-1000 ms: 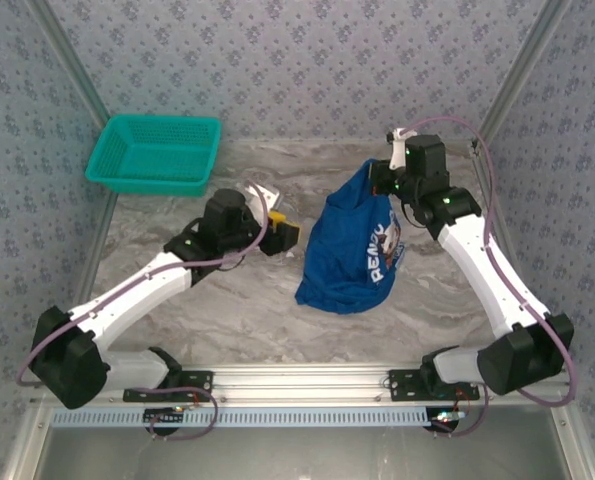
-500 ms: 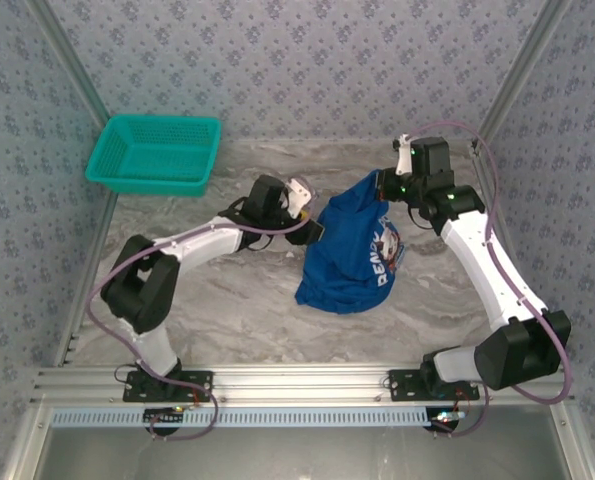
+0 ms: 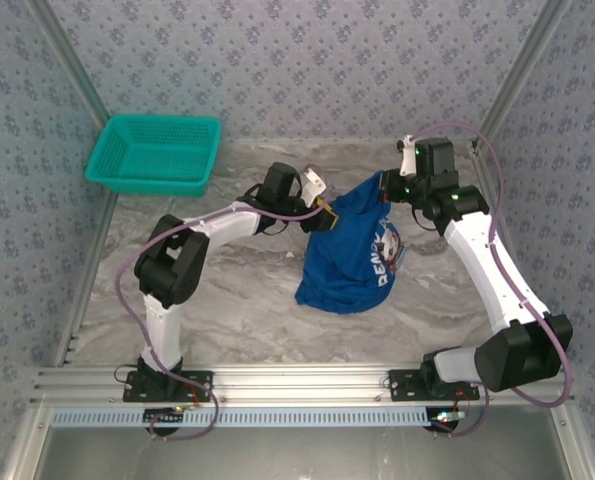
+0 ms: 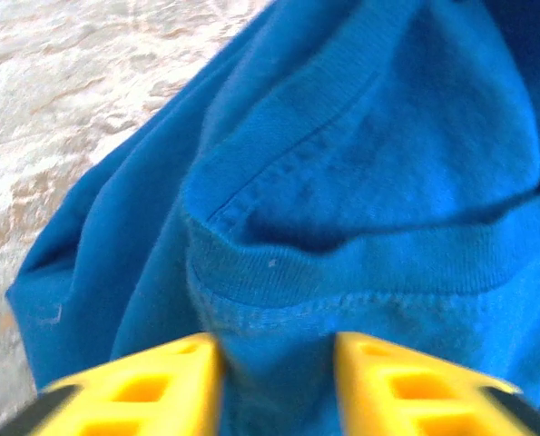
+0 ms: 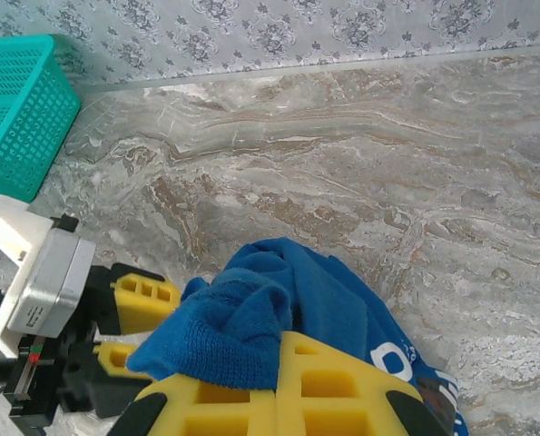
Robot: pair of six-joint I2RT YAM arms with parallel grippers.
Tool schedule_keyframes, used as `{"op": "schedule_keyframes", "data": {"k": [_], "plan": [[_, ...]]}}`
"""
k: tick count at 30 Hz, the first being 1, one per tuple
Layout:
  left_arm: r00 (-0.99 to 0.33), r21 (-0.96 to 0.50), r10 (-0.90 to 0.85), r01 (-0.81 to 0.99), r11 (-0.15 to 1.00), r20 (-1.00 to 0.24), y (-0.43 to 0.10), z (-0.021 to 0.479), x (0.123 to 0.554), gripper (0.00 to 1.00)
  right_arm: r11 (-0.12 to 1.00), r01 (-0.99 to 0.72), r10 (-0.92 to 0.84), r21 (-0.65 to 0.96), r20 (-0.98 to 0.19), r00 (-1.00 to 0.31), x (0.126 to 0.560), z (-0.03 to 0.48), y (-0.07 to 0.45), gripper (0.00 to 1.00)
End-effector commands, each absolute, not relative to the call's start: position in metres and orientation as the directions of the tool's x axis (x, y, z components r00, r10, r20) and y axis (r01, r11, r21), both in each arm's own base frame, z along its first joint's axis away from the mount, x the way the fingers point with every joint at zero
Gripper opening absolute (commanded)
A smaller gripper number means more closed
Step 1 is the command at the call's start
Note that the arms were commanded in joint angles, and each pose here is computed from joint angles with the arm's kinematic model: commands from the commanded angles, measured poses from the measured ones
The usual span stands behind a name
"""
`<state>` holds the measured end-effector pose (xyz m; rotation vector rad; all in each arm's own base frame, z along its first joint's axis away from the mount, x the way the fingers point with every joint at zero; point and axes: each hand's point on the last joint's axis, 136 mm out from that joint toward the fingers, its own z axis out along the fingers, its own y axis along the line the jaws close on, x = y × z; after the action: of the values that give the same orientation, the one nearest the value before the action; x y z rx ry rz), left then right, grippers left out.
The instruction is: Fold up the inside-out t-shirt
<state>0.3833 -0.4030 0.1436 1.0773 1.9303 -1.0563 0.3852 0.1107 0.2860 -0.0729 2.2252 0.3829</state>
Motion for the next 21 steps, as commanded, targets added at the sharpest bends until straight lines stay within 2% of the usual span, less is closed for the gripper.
{"op": "schedule_keyframes", "data": {"k": [1, 5, 6, 9, 14, 18, 21], "plan": [[-0.397, -0.33, 0.306, 0.911, 0.248, -0.865, -0.411, 0.162, 0.381, 0.19, 0.95, -0.199, 0.081, 0.24, -0.807, -0.585, 0.386, 0.315, 0.107, 0.0], [-0.378, -0.305, 0.264, 0.91, 0.28, -0.887, -0.395, 0.191, 0.379, 0.01, 0.951, -0.196, 0.099, 0.238, -0.837, -0.538, 0.389, 0.34, 0.105, 0.0], [-0.363, -0.288, 0.247, 0.912, 0.293, -0.899, -0.389, 0.205, 0.378, 0.0, 0.953, -0.193, 0.104, 0.235, -0.848, -0.521, 0.39, 0.349, 0.104, 0.0], [-0.31, -0.22, 0.198, 0.9, 0.376, -0.93, -0.363, 0.25, 0.375, 0.0, 0.958, -0.177, 0.124, 0.224, -0.884, -0.45, 0.39, 0.382, 0.097, 0.0], [-0.117, -0.05, 0.068, 0.781, 0.623, -0.991, -0.298, 0.358, 0.36, 0.0, 0.969, -0.139, 0.16, 0.203, -0.948, -0.275, 0.379, 0.459, 0.082, 0.0], [0.087, 0.07, 0.018, 0.644, 0.762, -0.996, -0.255, 0.457, 0.323, 0.0, 0.97, -0.181, 0.141, 0.16, -0.983, -0.113, 0.356, 0.523, 0.088, 0.0], [0.242, 0.166, 0.025, 0.581, 0.797, -0.97, -0.243, 0.517, 0.288, 0.0, 0.961, -0.236, 0.149, 0.142, -0.989, 0.012, 0.335, 0.566, 0.098, 0.0]]}}
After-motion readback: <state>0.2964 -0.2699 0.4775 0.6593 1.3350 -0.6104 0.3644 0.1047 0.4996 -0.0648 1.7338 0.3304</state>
